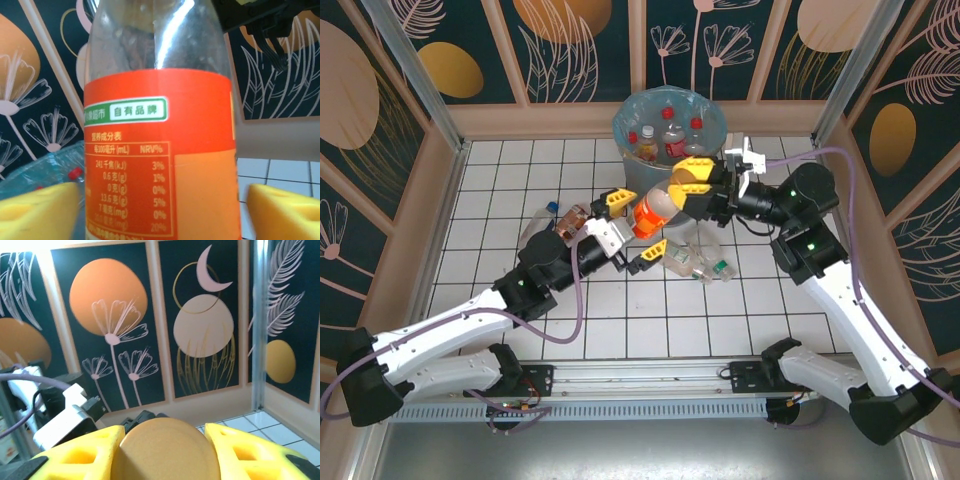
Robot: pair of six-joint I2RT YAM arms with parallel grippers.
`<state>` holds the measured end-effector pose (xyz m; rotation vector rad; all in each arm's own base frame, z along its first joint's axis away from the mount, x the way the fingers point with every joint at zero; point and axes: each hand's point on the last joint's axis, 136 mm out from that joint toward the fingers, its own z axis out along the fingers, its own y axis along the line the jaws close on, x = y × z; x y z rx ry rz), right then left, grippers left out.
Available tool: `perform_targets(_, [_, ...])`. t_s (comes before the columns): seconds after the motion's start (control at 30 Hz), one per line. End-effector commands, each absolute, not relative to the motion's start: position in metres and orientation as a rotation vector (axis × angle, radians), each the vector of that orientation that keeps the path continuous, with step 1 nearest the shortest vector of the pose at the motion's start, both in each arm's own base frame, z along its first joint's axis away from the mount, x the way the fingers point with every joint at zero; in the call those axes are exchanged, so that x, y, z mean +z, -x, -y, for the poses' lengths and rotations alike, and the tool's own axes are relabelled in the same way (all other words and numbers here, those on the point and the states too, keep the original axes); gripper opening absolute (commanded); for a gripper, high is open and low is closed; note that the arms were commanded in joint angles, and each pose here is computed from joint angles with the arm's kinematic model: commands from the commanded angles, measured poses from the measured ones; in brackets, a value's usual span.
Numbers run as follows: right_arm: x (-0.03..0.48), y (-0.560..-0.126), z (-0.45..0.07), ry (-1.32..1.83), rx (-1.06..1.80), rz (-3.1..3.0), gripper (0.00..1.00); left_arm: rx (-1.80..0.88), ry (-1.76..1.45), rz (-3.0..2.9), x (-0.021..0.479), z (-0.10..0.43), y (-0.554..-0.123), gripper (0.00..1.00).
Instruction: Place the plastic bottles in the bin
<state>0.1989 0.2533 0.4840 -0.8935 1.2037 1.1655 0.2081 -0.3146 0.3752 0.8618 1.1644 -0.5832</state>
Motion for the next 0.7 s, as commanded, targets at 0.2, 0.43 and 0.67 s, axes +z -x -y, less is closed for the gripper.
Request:
perform_targets(0.2, [0.543, -0.327, -0.211, 0.405, 0.650, -1.304, 0.03, -0.356, -0.619, -1.252, 0.388, 0.265, -0.239, 0.99])
perform_targets(0.43, [0.495, -0.422, -0.232, 0.443, 0.435, -1.545, 0.05, -0.385, -0.644, -1.257, 0.384, 0.259, -0.229, 0.99])
perform_targets(0.67, [0.418, -0.469, -0.241, 0.479, 0.411, -1.815, 0.07, -0.347, -0.623, -1.262, 0.383, 0.250, -0.230, 0.99])
